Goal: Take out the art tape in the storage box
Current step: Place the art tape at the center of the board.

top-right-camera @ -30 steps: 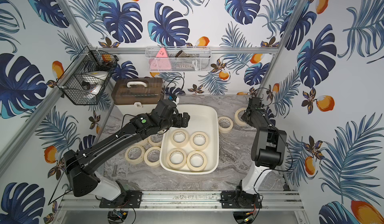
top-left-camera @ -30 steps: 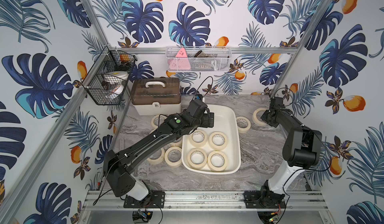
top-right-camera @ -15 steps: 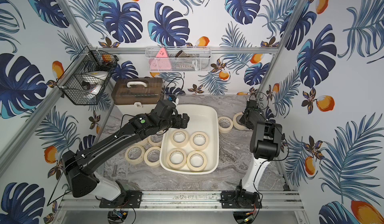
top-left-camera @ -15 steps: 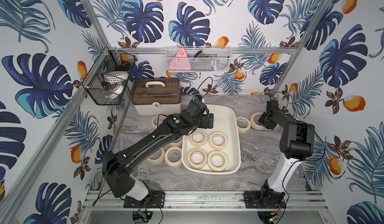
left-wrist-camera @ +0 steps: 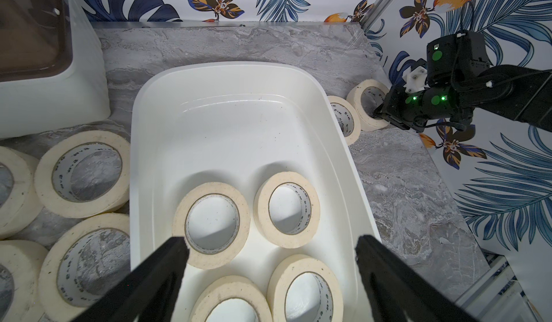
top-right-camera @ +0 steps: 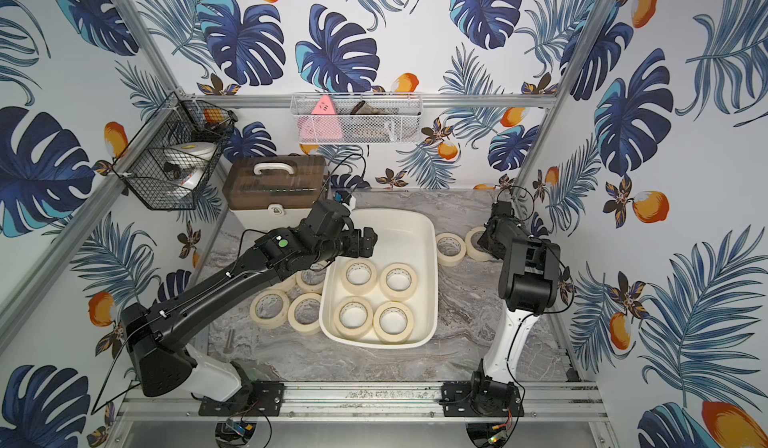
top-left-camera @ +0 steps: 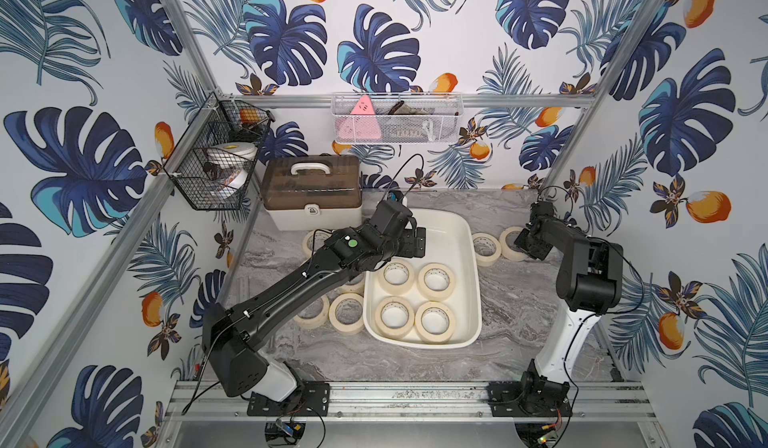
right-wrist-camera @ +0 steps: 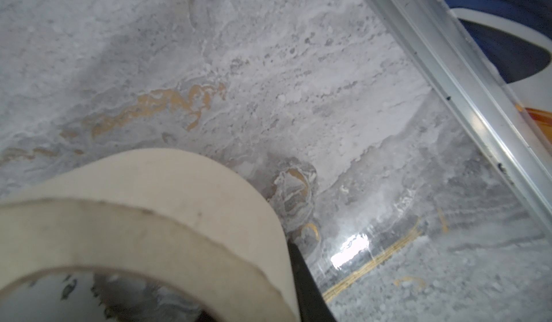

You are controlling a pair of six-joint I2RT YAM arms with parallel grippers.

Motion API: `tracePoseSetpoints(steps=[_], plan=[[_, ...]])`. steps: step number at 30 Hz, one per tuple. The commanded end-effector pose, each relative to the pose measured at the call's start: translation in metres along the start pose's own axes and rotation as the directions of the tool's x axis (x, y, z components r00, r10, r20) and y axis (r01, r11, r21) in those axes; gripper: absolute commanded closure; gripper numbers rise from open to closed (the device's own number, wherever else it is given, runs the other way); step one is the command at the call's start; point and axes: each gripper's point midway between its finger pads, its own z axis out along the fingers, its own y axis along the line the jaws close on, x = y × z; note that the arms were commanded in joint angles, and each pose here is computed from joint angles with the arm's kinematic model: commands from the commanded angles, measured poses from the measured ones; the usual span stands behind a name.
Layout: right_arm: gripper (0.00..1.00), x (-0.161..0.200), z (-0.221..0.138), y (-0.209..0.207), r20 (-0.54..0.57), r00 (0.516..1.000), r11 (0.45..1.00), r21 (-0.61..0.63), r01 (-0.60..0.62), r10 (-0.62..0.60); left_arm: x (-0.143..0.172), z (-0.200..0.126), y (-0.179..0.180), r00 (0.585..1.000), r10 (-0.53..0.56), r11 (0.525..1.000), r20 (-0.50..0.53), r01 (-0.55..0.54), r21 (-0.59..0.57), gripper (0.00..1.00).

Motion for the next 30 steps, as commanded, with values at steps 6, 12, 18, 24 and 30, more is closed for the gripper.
tracePoseSetpoints(steps=[6, 12, 18, 24, 30], plan=[[0.54, -0.007, -0.016, 0.000, 0.014, 1.000, 1.000, -0.006, 0.008, -0.008, -0.003, -0.006, 0.001, 1.000, -0.018, 1.000, 0.012, 0.018, 0.000, 0.04], [0.48, -0.020, -0.055, 0.003, 0.049, 0.999, 0.999, -0.053, 0.011, -0.008, 0.002, -0.007, 0.005, 1.000, -0.022, 1.000, -0.002, 0.022, -0.011, 0.04], [0.46, -0.028, -0.113, 0.017, 0.097, 0.995, 0.980, -0.199, 0.015, 0.004, 0.018, -0.004, 0.017, 0.999, -0.045, 0.998, -0.029, 0.043, -0.047, 0.04], [0.44, -0.020, -0.177, 0.039, 0.141, 0.990, 0.922, -0.382, 0.057, -0.003, 0.046, 0.011, 0.039, 0.992, -0.101, 0.986, -0.074, 0.090, -0.137, 0.05], [0.44, 0.008, -0.225, 0.068, 0.167, 0.983, 0.876, -0.461, 0.142, -0.071, 0.082, 0.036, 0.055, 0.977, -0.165, 0.969, -0.137, 0.136, -0.205, 0.11]])
